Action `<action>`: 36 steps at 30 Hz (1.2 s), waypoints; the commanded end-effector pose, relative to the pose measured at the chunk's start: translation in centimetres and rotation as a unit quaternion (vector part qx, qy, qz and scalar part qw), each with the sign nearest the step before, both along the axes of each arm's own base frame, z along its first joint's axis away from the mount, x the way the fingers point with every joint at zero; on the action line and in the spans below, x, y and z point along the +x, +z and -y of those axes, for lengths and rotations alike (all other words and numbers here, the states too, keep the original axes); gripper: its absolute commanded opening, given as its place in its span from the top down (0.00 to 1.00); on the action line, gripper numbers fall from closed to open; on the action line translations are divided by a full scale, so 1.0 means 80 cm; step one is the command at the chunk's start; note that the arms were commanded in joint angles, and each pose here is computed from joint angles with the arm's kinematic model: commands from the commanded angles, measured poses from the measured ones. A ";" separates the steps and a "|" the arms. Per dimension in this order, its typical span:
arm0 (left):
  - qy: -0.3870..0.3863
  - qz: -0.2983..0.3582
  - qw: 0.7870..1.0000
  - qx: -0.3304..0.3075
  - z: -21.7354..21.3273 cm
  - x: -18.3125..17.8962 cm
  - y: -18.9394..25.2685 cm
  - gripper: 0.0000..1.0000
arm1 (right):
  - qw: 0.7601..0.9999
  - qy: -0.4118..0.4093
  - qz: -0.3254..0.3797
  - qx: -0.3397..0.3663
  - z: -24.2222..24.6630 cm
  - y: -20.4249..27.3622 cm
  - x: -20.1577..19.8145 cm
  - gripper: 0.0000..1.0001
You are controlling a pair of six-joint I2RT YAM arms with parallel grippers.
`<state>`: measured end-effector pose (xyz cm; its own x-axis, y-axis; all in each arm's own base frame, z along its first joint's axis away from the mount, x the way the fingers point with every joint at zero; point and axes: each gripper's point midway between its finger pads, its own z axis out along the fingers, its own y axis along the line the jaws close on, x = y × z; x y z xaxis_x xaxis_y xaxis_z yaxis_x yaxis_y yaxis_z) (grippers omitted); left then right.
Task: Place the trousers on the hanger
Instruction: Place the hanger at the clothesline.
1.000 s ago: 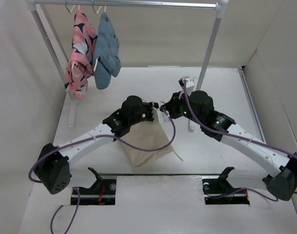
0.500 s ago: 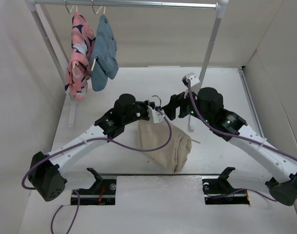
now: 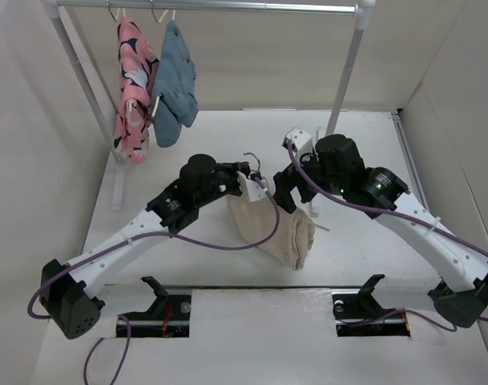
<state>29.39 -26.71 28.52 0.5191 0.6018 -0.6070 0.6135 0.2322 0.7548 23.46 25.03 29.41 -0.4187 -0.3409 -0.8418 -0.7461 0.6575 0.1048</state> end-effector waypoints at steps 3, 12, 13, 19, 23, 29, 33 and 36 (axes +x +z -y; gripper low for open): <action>0.038 0.064 0.993 -0.091 -0.004 0.015 0.104 1.00 | 0.999 0.045 -0.028 -0.009 -0.003 -0.012 -0.021 0.04; 0.065 0.046 0.990 -0.114 -0.005 0.025 0.129 1.00 | 0.995 0.022 -0.069 -0.071 0.004 -0.058 -0.025 0.42; 0.066 0.047 0.989 -0.122 -0.006 0.024 0.137 1.00 | 0.995 0.012 -0.068 -0.073 0.007 -0.059 -0.022 0.52; 0.067 0.004 0.985 -0.156 -0.006 0.014 0.145 1.00 | 0.995 -0.049 -0.045 -0.071 0.016 -0.047 0.001 1.00; 0.077 -0.055 0.975 -0.202 -0.006 0.005 0.146 0.76 | 0.994 -0.092 -0.001 -0.050 0.029 -0.004 0.014 1.00; 0.043 -0.145 0.968 -0.202 0.006 -0.025 0.116 0.29 | 0.991 -0.125 0.040 -0.033 0.044 0.026 0.023 1.00; 0.049 -0.163 0.967 -0.189 0.004 -0.028 0.094 0.28 | 0.990 -0.127 0.056 -0.012 0.045 0.032 0.022 1.00; 0.053 -0.170 0.968 -0.176 0.001 -0.026 0.076 0.27 | 0.991 -0.122 0.059 -0.004 0.043 0.027 0.020 1.00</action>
<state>27.96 -26.86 35.15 0.2256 0.3892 -0.8931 0.7482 0.5180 0.4147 23.95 21.00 27.57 -0.4961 -0.3659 -0.7874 -0.5909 0.8067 -0.0025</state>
